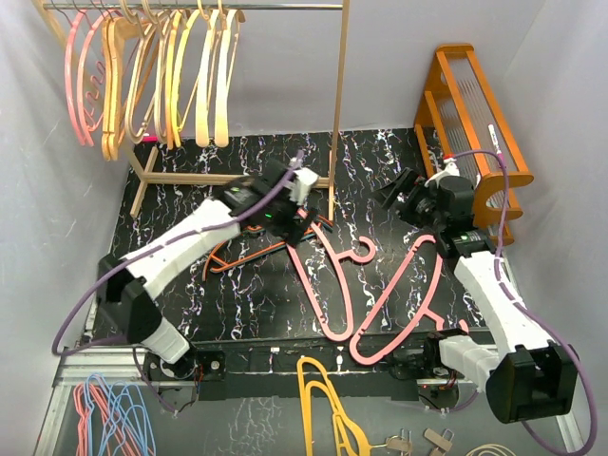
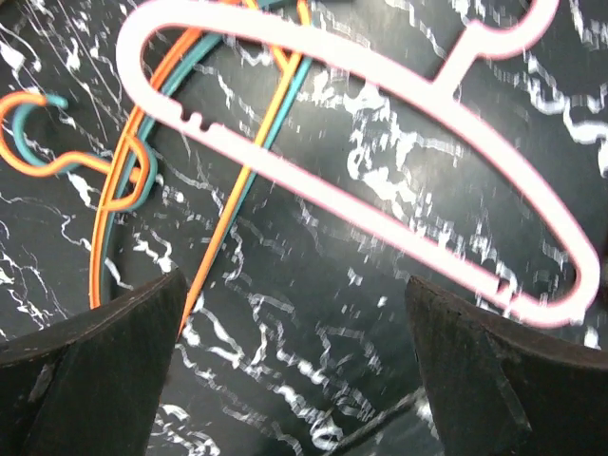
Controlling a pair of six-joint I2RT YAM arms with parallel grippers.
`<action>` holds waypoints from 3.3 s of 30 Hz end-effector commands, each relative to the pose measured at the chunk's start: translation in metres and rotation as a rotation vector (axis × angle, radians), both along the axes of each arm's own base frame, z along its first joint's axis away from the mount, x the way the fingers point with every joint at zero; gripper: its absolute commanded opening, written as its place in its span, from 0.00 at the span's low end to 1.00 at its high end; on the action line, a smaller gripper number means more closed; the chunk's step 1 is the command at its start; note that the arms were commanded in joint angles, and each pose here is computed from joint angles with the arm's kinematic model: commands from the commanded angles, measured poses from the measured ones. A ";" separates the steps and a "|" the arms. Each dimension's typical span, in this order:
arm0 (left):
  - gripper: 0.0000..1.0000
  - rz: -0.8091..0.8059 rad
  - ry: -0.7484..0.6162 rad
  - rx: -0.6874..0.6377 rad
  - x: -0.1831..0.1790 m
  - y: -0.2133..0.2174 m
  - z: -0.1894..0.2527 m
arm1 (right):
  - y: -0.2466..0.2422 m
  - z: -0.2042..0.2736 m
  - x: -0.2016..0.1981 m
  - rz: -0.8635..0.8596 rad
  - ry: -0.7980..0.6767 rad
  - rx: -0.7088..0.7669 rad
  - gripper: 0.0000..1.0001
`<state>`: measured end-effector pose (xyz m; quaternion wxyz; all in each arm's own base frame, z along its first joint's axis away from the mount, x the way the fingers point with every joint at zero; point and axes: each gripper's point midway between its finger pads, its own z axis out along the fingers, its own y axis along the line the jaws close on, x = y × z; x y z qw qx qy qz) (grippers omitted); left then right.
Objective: Organize the hangers
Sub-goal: Pick up the hanger at the center of the board.
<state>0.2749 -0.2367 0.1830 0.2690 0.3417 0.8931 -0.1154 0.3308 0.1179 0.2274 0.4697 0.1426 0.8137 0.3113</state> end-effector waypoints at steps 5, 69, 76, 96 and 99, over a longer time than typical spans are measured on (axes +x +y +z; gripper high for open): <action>0.97 0.417 -0.122 0.029 0.007 -0.074 -0.021 | -0.003 0.005 -0.002 0.106 -0.040 0.077 0.98; 0.00 -0.228 0.158 -0.003 -0.074 -0.053 -0.075 | -0.053 -0.002 -0.028 -0.017 -0.410 -0.078 0.98; 0.00 -0.541 0.323 -0.175 -0.135 -0.038 -0.025 | -0.011 0.035 -0.040 0.321 -0.836 -0.634 0.98; 0.00 -0.616 0.282 -0.164 -0.127 -0.027 -0.006 | 0.065 0.007 -0.115 1.168 -0.919 -1.064 0.98; 0.00 -0.622 0.283 -0.168 -0.126 -0.029 -0.004 | 0.067 -0.010 -0.121 1.214 -0.880 -1.103 0.98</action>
